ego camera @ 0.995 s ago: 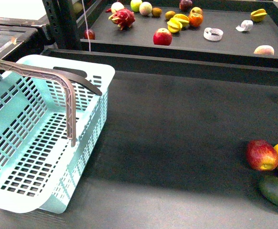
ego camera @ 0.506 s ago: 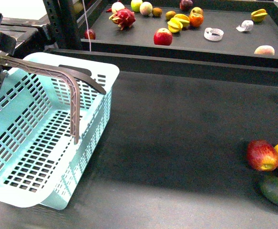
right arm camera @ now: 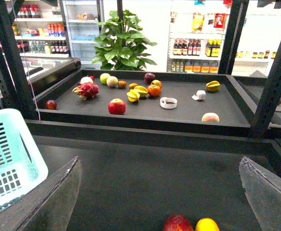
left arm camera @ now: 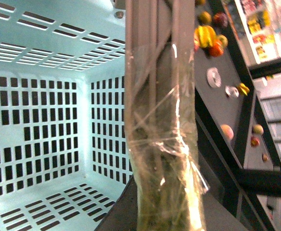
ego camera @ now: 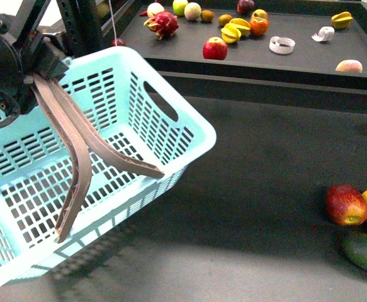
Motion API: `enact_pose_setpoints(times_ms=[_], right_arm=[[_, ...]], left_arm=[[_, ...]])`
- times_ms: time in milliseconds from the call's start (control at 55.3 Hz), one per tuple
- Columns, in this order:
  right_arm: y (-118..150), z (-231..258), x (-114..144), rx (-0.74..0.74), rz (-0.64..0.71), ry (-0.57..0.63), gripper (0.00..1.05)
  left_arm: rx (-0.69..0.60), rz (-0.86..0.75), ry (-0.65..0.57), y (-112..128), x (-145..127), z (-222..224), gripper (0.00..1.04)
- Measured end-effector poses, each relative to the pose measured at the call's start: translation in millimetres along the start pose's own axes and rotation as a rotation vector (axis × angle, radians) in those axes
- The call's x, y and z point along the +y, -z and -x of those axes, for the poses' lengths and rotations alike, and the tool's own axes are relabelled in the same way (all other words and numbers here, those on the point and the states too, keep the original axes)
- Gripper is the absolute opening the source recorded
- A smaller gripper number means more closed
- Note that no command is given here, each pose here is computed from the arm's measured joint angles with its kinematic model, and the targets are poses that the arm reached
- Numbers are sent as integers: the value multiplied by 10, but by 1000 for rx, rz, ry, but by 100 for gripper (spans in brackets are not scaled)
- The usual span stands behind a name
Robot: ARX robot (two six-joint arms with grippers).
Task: Pick mango with right arm and hold basket with left
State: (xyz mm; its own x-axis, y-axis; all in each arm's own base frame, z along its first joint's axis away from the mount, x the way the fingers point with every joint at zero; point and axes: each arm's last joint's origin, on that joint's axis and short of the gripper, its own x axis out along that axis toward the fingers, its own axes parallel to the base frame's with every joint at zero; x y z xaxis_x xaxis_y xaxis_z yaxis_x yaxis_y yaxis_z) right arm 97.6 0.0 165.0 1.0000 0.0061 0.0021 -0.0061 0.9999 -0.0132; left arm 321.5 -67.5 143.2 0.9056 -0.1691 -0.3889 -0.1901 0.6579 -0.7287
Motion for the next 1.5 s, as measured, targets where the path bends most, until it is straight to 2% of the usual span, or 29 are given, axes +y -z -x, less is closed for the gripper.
enact_pose_setpoints(times_ms=[181,416,651,868,1031,1501], right_arm=[[0,0,0,0,0,0,97],[0,0,0,0,0,0,97],[0,0,0,0,0,0,97],[0,0,0,0,0,0,97],[0,0,0,0,0,0,97],[0,0,0,0,0,0,97]], left_arm=[[23,-181,159,178,-300,237,8],[53,-379,311,513,-511,387,8],[56,-582,352,840,-657,448,8],[80,-590,386,996,-748,457,8],[46,-577,407,960,-852,443,8],[41,-567,428,945,-896,440,8]])
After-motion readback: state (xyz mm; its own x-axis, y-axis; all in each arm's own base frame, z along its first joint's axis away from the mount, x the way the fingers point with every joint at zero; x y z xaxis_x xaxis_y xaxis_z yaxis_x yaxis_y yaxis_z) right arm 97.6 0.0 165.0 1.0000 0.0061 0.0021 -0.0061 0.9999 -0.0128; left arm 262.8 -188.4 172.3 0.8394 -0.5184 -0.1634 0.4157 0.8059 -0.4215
